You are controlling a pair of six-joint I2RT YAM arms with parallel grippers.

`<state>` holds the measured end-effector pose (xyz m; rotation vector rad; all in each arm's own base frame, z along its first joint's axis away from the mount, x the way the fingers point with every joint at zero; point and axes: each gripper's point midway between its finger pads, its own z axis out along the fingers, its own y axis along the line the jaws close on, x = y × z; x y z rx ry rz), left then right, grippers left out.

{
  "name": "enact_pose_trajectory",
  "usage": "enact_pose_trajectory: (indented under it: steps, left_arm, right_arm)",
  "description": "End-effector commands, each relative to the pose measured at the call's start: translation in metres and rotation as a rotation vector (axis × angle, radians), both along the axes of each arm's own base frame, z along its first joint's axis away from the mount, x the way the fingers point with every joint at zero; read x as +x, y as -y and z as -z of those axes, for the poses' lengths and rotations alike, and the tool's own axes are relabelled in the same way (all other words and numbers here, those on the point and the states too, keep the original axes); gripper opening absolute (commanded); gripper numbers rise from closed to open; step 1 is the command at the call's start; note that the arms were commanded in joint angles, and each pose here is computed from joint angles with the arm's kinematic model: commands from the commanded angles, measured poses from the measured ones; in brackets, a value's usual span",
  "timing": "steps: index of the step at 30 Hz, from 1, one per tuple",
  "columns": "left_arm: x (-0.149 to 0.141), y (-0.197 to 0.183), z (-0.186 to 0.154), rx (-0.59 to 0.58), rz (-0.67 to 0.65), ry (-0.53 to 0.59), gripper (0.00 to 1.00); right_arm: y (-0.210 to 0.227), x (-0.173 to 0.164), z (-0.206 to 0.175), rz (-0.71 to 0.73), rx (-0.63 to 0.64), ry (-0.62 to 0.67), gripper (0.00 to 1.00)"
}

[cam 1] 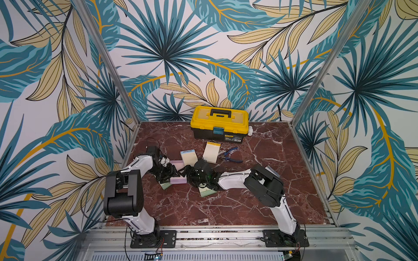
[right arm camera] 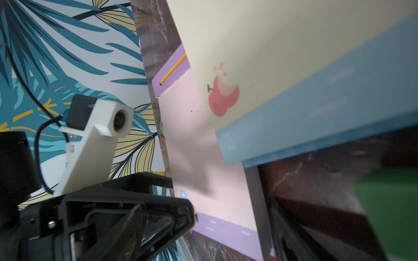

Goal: Tear off pages from different memo pads
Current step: Pick up the memo pad from the center of the board.

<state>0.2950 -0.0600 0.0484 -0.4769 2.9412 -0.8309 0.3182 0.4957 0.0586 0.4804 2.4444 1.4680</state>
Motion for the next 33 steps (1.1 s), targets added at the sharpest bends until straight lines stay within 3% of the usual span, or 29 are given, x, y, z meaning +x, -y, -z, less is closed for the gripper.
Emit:
enact_pose_trajectory:
  steps: [1, 5, 8, 11, 14, 17, 23, 25, 28, 33]
  left_arm:
    - [0.007, 0.006, -0.002, -0.047, 0.018, 0.029, 0.59]
    - [0.006, 0.007, -0.001, -0.054, 0.019, 0.023, 0.55]
    - [0.006, 0.007, -0.001, -0.051, 0.015, 0.023, 0.52]
    - [0.006, 0.007, 0.000, -0.053, 0.013, 0.019, 0.45]
    - [0.006, 0.007, 0.001, -0.057, 0.010, 0.010, 0.40]
    - [0.005, 0.007, 0.001, -0.056, 0.009, 0.009, 0.38]
    - [0.005, 0.007, -0.001, -0.053, 0.006, 0.025, 0.32]
    - [0.005, 0.008, -0.002, -0.065, 0.006, 0.029, 0.24]
    - [0.007, 0.015, -0.007, -0.121, -0.001, 0.033, 0.23]
    - [0.008, 0.019, -0.017, -0.149, -0.016, 0.043, 0.13]
  right_arm:
    - [0.000, -0.013, 0.028, -0.035, -0.020, -0.038, 0.84]
    - [-0.007, -0.017, 0.018, -0.092, -0.025, 0.000, 0.79]
    - [-0.013, -0.018, 0.009, -0.117, -0.007, 0.034, 0.68]
    - [-0.016, -0.016, 0.001, -0.114, 0.029, 0.057, 0.69]
    - [-0.016, -0.017, -0.005, -0.135, -0.013, 0.088, 0.70]
    - [-0.012, -0.015, -0.011, -0.125, -0.028, 0.113, 0.58]
    - [-0.015, -0.014, -0.011, -0.114, 0.005, 0.112, 0.54]
    - [-0.015, -0.013, -0.010, -0.112, 0.008, 0.110, 0.55]
    - [-0.011, -0.014, -0.007, -0.108, -0.014, 0.105, 0.60]
    - [0.015, -0.017, -0.019, -0.106, -0.106, 0.131, 0.66]
